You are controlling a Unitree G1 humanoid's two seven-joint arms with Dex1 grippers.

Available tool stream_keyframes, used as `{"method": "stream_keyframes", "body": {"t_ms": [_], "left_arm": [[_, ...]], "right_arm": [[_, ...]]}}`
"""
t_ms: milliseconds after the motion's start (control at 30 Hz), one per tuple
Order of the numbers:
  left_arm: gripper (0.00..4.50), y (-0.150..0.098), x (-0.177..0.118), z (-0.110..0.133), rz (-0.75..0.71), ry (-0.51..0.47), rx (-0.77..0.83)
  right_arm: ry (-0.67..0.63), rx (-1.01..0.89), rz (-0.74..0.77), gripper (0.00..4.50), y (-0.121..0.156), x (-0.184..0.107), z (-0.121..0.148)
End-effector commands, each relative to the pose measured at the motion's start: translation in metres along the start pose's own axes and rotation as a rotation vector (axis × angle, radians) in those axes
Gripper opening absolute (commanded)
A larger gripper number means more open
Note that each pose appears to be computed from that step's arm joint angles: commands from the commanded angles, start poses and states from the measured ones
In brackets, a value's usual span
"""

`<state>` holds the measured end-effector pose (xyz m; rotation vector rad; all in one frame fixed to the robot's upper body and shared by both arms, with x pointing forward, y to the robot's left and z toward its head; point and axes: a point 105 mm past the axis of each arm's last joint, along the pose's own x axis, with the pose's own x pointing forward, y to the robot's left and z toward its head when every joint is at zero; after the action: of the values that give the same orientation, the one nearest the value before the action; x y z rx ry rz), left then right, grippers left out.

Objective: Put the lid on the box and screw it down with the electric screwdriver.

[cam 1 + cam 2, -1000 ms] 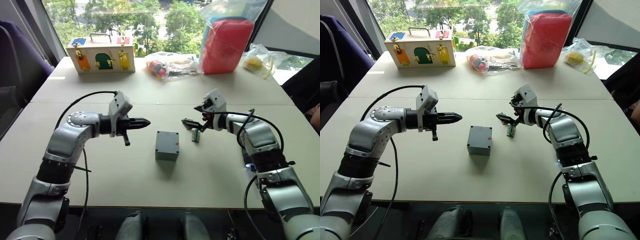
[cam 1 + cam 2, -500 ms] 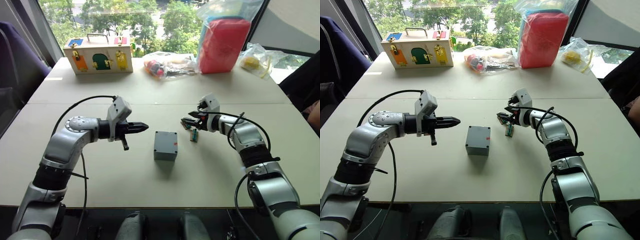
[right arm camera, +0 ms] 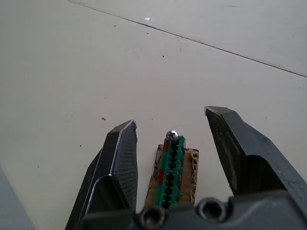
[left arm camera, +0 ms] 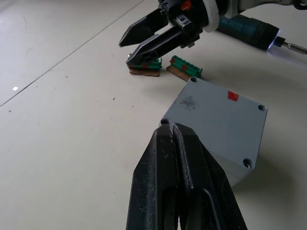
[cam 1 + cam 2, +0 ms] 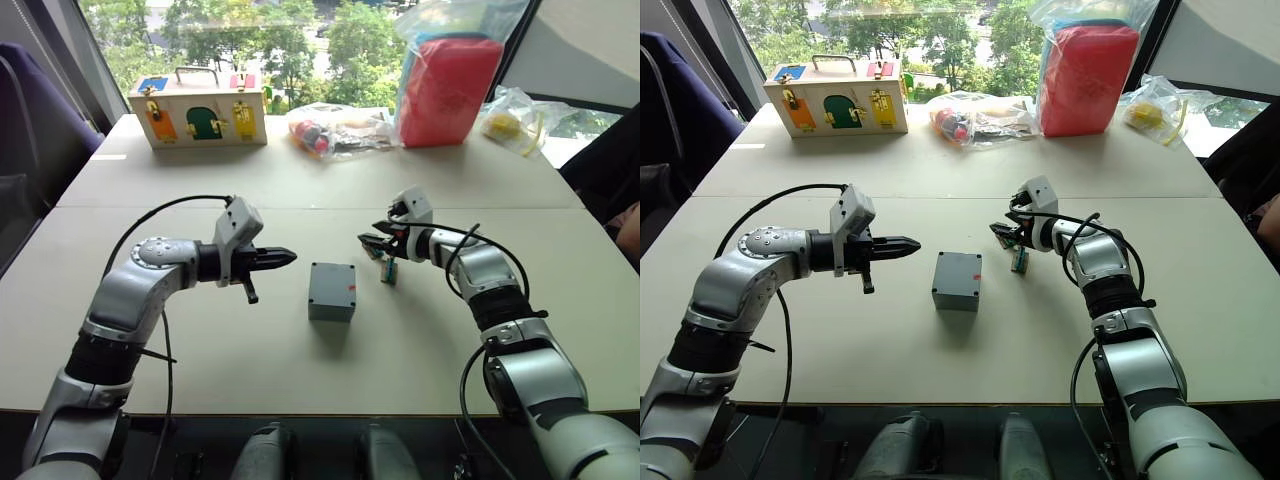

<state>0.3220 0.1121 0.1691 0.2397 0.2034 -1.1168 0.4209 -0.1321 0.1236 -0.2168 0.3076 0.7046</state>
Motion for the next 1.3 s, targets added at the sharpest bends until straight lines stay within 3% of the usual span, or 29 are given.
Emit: {"method": "stream_keyframes", "body": {"t_ms": [33, 867, 1067, 1300], "left_arm": [[0.0, -0.001, -0.003, 0.005, 0.005, -0.007, 0.031], [0.0, 0.0, -0.001, 0.001, 0.0, -0.02, 0.013], [0.0, 0.0, -0.001, 0.004, -0.005, -0.032, 0.011], [0.0, -0.001, -0.001, 0.006, -0.008, -0.036, 0.013]], "right_arm": [[-0.054, -0.027, -0.008, 2.43, -0.003, -0.003, 0.019], [-0.022, -0.029, 0.0, 2.43, 0.0, -0.001, 0.009], [-0.013, -0.031, -0.005, 0.16, 0.0, -0.001, 0.006], [-0.01, -0.039, -0.013, 0.06, -0.002, -0.001, 0.006]]}}
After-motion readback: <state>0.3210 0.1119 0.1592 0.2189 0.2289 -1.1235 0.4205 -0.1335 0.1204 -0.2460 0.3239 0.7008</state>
